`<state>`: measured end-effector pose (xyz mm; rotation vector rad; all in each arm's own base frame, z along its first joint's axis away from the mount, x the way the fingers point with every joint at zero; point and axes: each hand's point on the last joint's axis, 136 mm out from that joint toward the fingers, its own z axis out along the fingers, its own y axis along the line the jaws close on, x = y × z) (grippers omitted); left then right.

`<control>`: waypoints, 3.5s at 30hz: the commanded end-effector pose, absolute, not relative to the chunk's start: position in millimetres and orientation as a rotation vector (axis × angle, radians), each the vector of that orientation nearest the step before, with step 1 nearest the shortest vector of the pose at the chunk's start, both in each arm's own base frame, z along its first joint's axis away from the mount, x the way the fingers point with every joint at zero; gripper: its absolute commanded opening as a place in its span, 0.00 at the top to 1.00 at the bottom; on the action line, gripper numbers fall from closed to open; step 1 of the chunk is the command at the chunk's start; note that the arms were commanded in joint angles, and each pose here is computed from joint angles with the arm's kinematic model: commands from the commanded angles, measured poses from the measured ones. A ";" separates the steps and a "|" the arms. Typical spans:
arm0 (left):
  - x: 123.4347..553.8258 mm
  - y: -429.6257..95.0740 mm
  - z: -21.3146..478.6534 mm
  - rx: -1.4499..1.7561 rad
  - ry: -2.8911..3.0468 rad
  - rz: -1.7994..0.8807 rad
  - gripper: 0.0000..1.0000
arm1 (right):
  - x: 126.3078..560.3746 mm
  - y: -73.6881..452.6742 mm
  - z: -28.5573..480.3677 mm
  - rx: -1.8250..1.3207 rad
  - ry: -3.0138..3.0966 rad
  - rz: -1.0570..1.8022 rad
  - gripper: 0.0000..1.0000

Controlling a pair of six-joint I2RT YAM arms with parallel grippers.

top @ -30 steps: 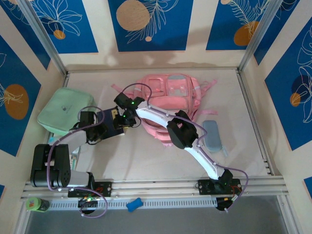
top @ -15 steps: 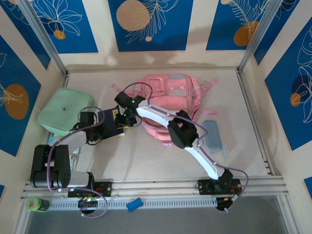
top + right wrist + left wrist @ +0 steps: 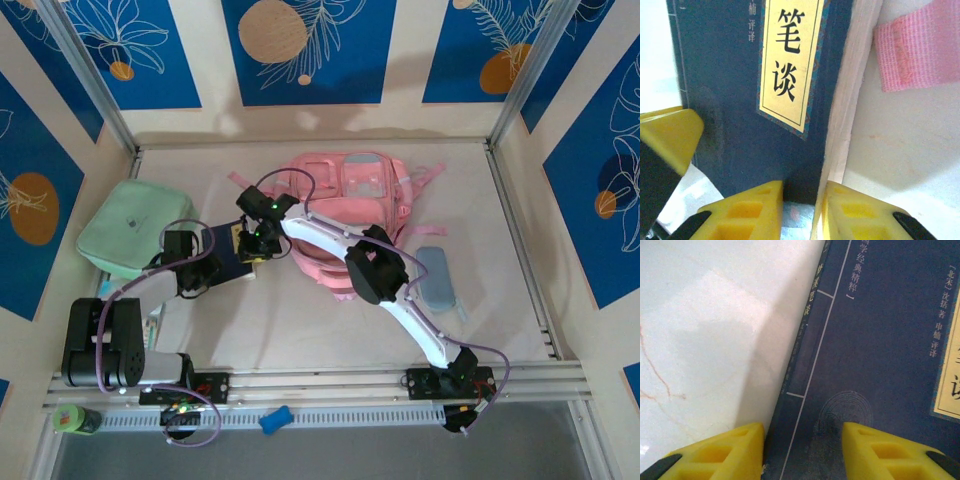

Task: Pack the student bag
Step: Pick up the book from the middle-left of the table, then pass the book.

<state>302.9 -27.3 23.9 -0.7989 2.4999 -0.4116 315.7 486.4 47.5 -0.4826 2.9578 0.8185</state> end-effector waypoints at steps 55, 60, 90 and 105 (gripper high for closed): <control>293.3 -203.2 251.3 -0.139 2.086 -1.403 0.13 | 235.7 297.5 304.9 -0.499 2.201 1.537 1.00; 291.7 -232.5 259.8 -0.066 2.074 -1.472 0.22 | 231.3 290.8 304.3 -0.497 2.173 1.574 1.00; 293.6 -267.9 295.4 -0.007 1.949 -1.571 1.00 | 238.7 258.4 230.1 -0.276 2.364 1.610 0.38; 294.7 -288.3 308.6 0.040 1.874 -1.667 1.00 | 243.8 276.5 241.0 -0.263 2.311 1.892 0.19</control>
